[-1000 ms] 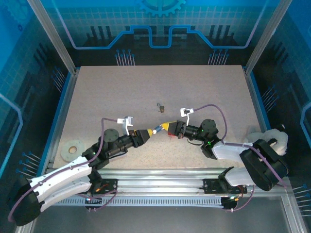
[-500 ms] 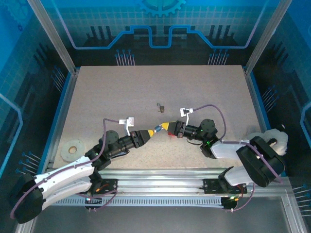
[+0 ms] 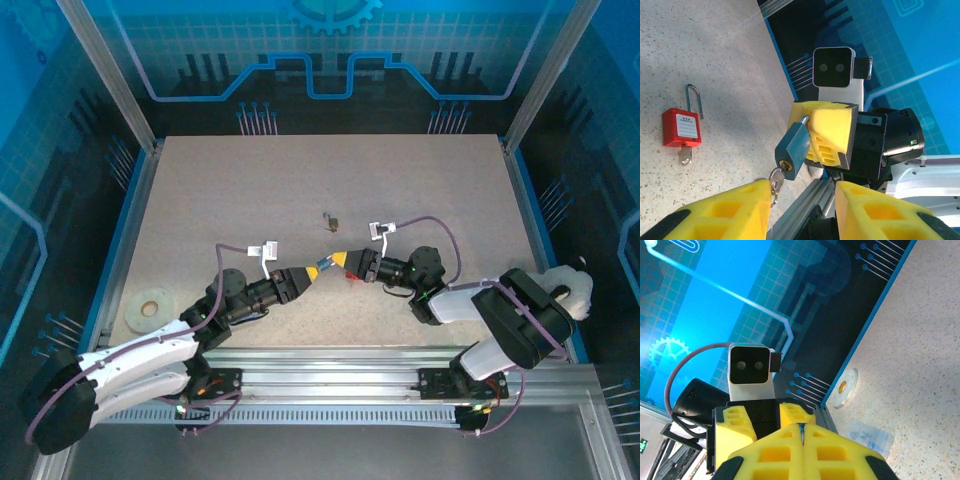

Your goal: Lock with the key

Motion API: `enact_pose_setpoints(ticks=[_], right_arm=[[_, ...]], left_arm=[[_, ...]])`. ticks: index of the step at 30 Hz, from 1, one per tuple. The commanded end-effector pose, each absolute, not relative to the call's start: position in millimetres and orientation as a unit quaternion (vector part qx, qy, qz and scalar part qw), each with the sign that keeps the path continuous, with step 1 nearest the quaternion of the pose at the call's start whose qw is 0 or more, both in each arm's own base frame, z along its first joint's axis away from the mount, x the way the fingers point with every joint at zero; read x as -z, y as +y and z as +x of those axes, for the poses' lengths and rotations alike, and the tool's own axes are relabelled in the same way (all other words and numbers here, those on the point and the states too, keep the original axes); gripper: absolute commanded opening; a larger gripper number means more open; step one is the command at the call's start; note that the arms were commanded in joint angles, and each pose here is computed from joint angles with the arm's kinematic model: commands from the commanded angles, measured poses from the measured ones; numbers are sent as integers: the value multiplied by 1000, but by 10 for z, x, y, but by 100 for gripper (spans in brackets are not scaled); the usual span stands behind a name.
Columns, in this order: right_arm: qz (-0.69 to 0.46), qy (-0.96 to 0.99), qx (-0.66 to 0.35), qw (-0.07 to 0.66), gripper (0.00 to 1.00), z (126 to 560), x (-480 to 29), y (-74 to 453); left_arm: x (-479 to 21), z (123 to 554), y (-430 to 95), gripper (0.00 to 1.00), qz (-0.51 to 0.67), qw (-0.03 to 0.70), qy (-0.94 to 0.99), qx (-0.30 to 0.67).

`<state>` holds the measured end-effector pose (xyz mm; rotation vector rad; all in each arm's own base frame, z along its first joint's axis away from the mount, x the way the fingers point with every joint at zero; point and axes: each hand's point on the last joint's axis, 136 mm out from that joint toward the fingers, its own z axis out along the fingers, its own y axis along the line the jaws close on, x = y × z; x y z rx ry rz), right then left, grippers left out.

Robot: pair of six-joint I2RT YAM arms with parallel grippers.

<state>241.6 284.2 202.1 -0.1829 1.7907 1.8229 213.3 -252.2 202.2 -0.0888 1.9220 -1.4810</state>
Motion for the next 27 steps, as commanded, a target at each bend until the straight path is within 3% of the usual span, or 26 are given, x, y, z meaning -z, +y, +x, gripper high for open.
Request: enact_pose_setpoints(ticks=[1, 8, 27], right_arm=[[-83, 651, -691, 302, 0, 2395, -2148, 2802], [-87, 651, -692, 299, 0, 2388, -2150, 2822], [-91, 651, -692, 300, 0, 2357, -2138, 2862]], left_arm=[[-2008, 2141, -2502, 40, -33, 354, 740, 571], [-2073, 2155, -2511, 42, -36, 358, 730, 581], [-2186, 2148, -2574, 24, -39, 349, 708, 613]])
